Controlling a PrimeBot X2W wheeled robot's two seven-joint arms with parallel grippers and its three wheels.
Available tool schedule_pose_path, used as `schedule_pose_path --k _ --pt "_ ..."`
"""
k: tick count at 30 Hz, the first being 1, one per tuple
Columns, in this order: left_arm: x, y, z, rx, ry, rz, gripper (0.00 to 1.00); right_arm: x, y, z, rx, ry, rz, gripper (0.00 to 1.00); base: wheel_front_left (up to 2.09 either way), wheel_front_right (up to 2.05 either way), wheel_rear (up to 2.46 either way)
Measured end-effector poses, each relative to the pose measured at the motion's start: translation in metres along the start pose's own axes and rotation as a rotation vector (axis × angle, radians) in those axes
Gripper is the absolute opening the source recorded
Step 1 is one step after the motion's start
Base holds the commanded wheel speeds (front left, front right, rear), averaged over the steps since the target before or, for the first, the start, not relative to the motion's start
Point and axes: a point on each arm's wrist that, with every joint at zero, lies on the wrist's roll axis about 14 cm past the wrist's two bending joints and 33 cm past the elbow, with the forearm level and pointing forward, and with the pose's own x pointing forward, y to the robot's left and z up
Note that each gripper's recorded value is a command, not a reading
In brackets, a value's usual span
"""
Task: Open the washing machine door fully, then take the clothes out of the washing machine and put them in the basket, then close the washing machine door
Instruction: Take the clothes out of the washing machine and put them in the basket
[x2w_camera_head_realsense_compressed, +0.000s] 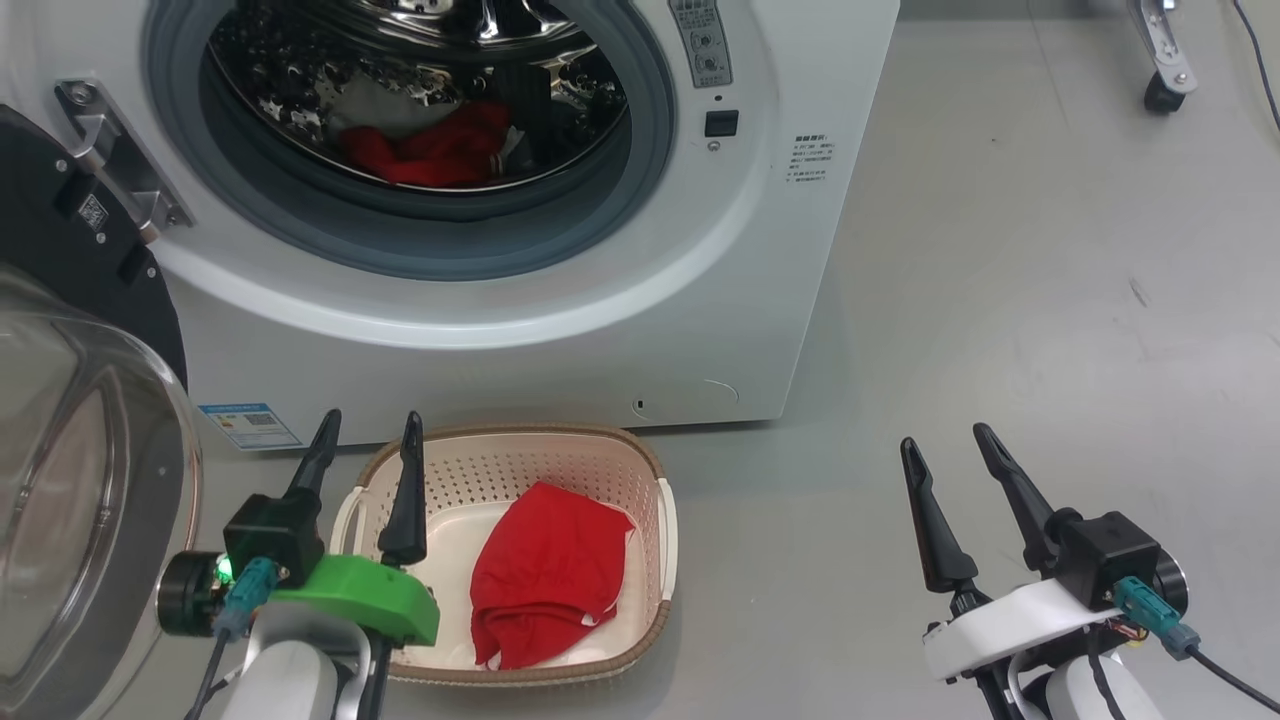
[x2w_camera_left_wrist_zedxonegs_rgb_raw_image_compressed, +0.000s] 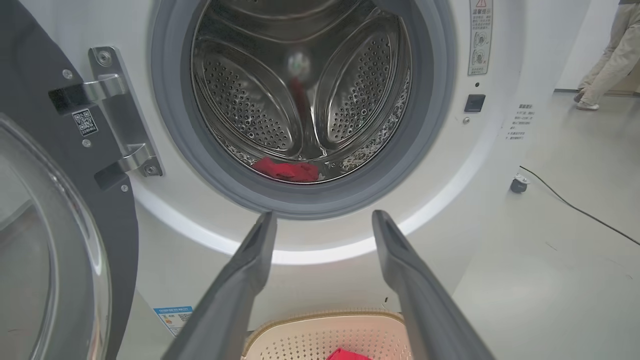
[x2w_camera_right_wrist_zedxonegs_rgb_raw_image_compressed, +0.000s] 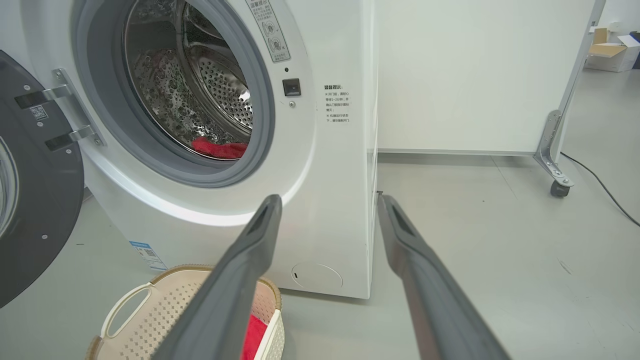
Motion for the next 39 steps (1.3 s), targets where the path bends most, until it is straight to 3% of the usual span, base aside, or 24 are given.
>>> schedule_pose_path --k 15,39 --pt "-0.045 0.006 -0.003 0.01 0.0 0.03 1.0 -0.023 0.009 -0.002 0.0 0.007 0.001 1.0 0.0 0.0 0.0" --pt "-0.054 0.002 0.006 0.007 -0.022 0.023 1.0 -0.022 0.018 -0.002 0.008 0.005 0.02 1.0 0.0 0.0 0.0"
